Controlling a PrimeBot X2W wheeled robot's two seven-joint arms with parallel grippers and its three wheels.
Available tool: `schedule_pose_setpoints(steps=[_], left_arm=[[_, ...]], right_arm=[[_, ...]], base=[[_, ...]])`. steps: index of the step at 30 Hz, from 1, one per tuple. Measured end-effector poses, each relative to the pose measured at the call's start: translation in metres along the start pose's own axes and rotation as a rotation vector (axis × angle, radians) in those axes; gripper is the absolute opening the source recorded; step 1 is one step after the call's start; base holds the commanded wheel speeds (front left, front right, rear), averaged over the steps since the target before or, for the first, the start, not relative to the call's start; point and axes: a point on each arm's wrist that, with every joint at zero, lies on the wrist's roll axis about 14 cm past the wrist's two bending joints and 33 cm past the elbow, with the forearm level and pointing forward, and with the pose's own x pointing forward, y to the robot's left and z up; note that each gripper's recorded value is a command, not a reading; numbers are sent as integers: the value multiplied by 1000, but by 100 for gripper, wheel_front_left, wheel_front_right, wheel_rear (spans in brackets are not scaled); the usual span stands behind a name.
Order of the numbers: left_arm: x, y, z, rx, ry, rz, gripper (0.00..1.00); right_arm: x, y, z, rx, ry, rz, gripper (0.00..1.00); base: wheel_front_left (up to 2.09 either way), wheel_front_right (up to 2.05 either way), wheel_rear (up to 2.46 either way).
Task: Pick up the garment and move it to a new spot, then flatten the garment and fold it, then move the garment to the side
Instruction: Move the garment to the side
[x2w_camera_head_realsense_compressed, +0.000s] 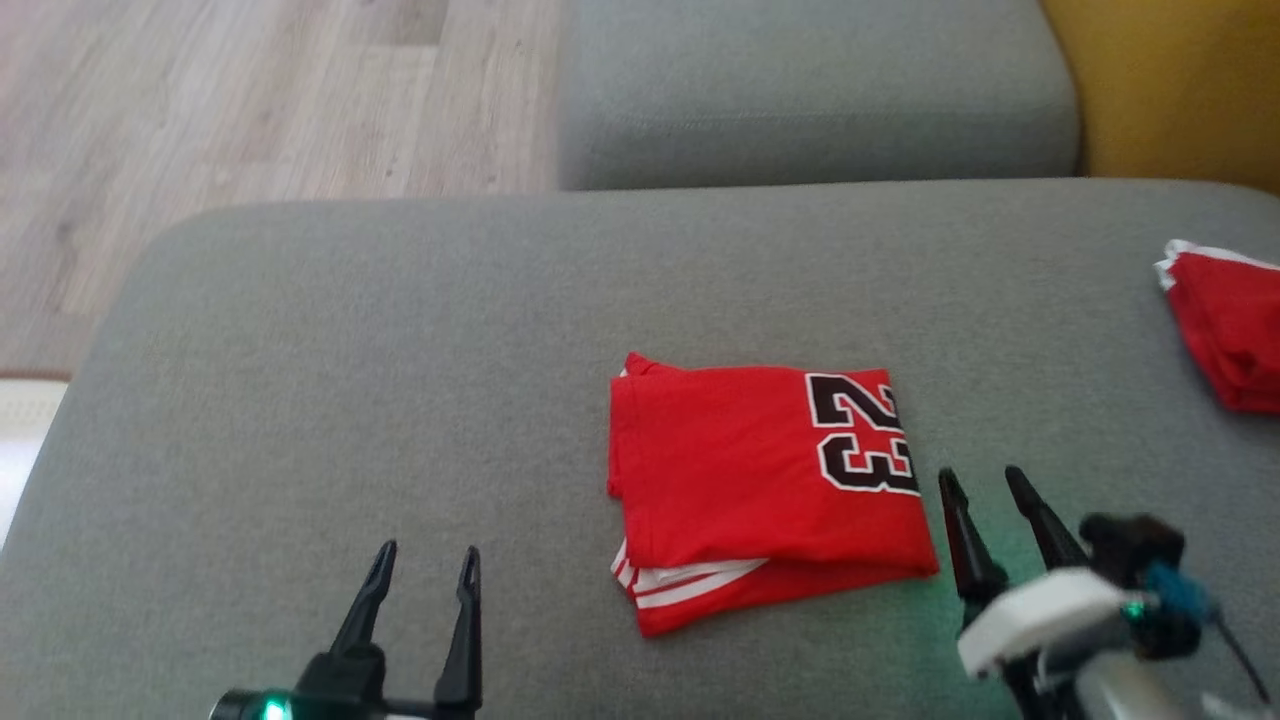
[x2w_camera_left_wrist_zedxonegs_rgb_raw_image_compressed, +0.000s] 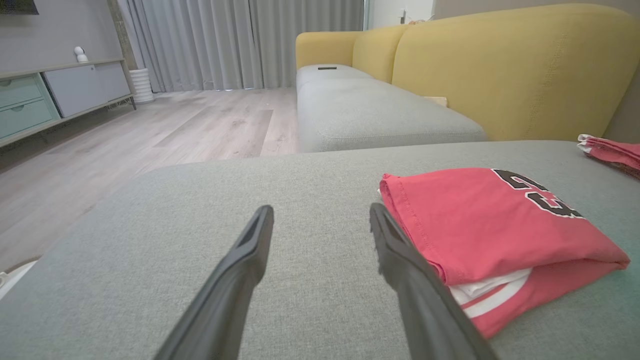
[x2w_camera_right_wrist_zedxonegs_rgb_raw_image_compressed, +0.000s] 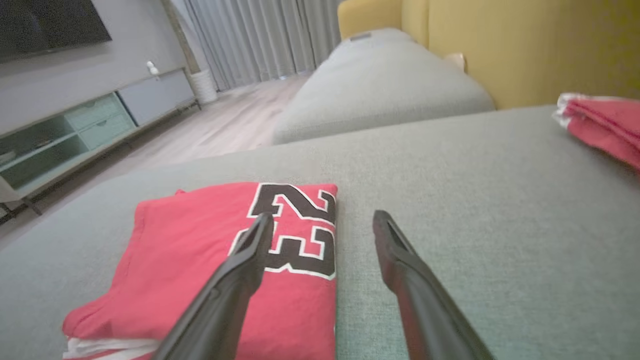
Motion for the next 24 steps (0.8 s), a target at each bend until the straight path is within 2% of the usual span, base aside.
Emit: schedule_pose_setpoints(steps=[2, 8, 16, 17, 19, 22, 23, 24], left_arm=[[3, -1, -1, -2, 3, -6, 100], [9, -2, -6, -5, 23, -5, 100], [13, -7, -11, -3, 43, -20, 100], [13, -8, -11, 0, 44, -25, 100], [14, -10, -13, -1, 47, -32, 100], [18, -13, -12, 1, 45, -42, 100], [20, -13, -12, 1, 43, -44, 100], [21, -15, -11, 1, 42, -48, 100]], right_arm=[[13, -1, -8, 42, 68, 1, 100], [37, -14, -37, 54, 324, 15, 100], [37, -4, -64, 59, 466, 56, 100], [38, -5, -65, 61, 476, 53, 91], [40, -7, -66, 49, 487, 50, 49], [44, -10, -64, 40, 496, 45, 39], [46, -10, -64, 38, 497, 46, 26], [47, -10, -63, 37, 500, 46, 6]], base=[[0, 0, 0], [0, 0, 0], [0, 0, 0], [0, 0, 0], [0, 0, 0], [0, 0, 0], [0, 0, 0], [0, 0, 0]])
